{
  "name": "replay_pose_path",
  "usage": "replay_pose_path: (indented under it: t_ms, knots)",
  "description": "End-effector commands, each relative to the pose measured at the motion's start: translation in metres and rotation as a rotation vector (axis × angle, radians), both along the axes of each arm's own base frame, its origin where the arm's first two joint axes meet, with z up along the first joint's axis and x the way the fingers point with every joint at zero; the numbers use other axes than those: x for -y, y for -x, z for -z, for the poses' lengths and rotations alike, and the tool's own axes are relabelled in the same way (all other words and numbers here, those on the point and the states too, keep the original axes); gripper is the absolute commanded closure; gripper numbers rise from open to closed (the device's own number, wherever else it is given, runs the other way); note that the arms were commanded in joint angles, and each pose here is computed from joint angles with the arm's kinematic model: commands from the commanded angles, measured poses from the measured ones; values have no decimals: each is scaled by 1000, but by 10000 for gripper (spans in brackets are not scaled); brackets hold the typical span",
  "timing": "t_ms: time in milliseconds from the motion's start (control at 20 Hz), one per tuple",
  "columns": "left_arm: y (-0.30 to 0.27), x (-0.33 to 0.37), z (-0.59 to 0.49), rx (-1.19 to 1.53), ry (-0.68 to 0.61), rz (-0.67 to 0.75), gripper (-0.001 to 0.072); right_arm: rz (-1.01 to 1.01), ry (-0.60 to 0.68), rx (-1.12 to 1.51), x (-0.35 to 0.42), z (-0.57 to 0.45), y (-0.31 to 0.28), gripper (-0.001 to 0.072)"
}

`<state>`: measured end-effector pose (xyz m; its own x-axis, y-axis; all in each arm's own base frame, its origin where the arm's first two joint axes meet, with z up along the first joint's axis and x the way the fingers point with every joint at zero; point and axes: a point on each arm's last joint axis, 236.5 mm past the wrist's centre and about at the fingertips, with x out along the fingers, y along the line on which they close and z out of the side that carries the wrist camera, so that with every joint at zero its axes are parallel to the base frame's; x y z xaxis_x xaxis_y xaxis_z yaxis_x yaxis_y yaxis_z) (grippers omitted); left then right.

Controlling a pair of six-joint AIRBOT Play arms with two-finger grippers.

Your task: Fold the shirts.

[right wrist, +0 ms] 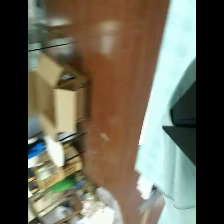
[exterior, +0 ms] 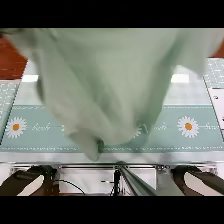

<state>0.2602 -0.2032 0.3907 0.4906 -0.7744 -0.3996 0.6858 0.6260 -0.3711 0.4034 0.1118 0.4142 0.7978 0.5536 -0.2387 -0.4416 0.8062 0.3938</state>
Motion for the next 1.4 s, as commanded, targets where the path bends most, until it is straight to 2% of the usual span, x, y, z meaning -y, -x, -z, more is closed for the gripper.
replay_pose_path:
  t_ms: [0, 200, 450, 500, 550, 600, 650, 700, 800, 850, 950, 1000, 1050, 1200, 1300, 1350]
  knots:
    - [-65, 9, 80, -169, -77, 45, 673, -17, 95, -217, -17, 113, -83, 690]
    - [-128, 17, 181, -409, -119, 68, 673, -5, 85, -387, -30, 226, -152, 689]
    - [-169, 22, 303, -685, -147, 75, 674, -70, 17, -575, -50, 300, -160, 684]
    - [-173, 22, 321, -724, -150, 76, 673, -70, 17, -576, -50, 302, -161, 641]
    - [-176, 21, 336, -759, -152, 73, 673, -72, 20, -562, -48, 299, -161, 550]
    - [-178, 19, 347, -782, -152, 69, 673, -75, 16, -544, -43, 289, -160, 504]
    - [-180, 15, 353, -797, -150, 62, 673, -79, 14, -523, -35, 275, -156, 464]
    - [-182, 11, 355, -802, -147, 53, 673, -76, 32, -508, -20, 261, -148, 461]
    - [-187, 0, 355, -796, -138, 35, 673, -41, 148, -529, 33, 245, -118, 414]
    - [-190, -5, 355, -798, -133, 23, 673, 9, 254, -592, 73, 249, -95, 414]
    - [-189, -14, 355, -812, -131, 19, 673, 192, 493, -802, 167, 271, -42, 414]
    - [-187, -16, 355, -821, -133, 23, 673, 286, 535, -907, 205, 282, -16, 413]
    - [-186, -17, 355, -824, -133, 23, 673, 314, 460, -958, 216, 292, -2, 412]
    - [-187, -18, 356, -814, -136, 28, 673, 197, 212, -1110, 195, 356, 62, 409]
    - [-187, -18, 356, -814, -136, 28, 673, 123, 66, -1121, 159, 398, 98, 285]
    - [-187, -18, 356, -815, -136, 28, 673, 93, 22, -1116, 142, 415, 114, 277]
